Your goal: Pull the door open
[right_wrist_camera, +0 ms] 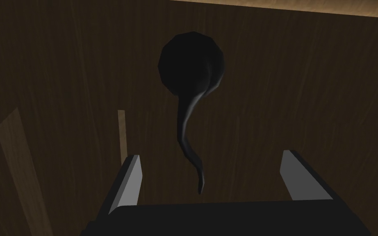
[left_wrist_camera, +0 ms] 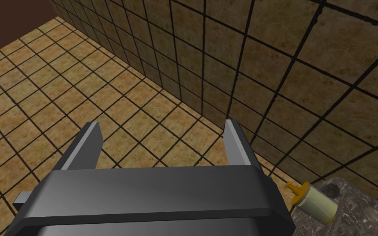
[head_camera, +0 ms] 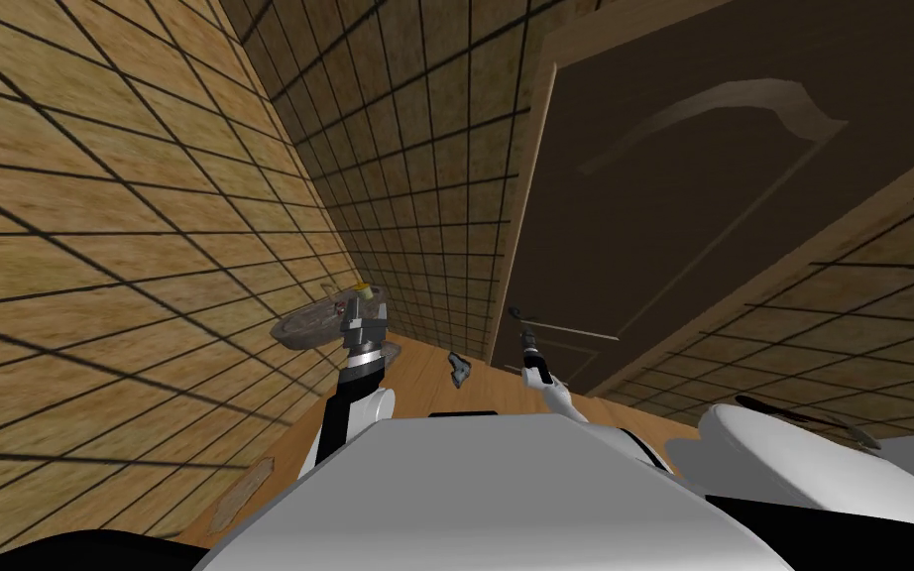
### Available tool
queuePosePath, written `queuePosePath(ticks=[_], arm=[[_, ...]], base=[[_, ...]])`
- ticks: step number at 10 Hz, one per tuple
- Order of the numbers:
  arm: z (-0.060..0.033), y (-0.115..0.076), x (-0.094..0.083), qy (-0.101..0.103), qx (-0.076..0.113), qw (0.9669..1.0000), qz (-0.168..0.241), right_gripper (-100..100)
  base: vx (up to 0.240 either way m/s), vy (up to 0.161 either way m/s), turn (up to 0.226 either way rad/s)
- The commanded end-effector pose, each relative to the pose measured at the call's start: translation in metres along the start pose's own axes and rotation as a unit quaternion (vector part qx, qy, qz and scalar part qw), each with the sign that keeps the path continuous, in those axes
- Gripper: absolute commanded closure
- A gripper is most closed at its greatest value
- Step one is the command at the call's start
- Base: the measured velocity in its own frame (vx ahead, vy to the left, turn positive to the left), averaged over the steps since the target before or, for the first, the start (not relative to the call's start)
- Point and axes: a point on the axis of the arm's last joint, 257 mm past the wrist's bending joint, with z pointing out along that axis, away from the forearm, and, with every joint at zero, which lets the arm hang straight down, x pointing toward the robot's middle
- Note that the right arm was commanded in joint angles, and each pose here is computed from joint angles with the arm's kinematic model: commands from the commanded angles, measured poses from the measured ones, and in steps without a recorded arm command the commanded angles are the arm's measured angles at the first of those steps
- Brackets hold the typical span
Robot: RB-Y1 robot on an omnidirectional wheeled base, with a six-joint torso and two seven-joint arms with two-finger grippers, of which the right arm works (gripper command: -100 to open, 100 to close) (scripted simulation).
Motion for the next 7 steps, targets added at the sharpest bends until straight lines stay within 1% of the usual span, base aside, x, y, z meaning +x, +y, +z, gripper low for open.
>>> queuePosePath(ticks=[1,4,6,7], arm=[[-0.001,-0.002,-0.013,-0.016,0.001,0.9999,-0.001,-100],[-0.0025,-0.005,-0.041,-0.047,0.004,0.9989,-0.002,-100],[-0.0045,-0.007,-0.061,-0.07,0.006,0.9976,-0.002,-100],[-0.0058,-0.008,-0.071,-0.081,0.007,0.9967,-0.002,-100]], base=[[0.004,-0.053,0.182],[0.011,-0.036,0.185],[0.017,-0.046,0.238],[0.013,-0.059,0.189]])
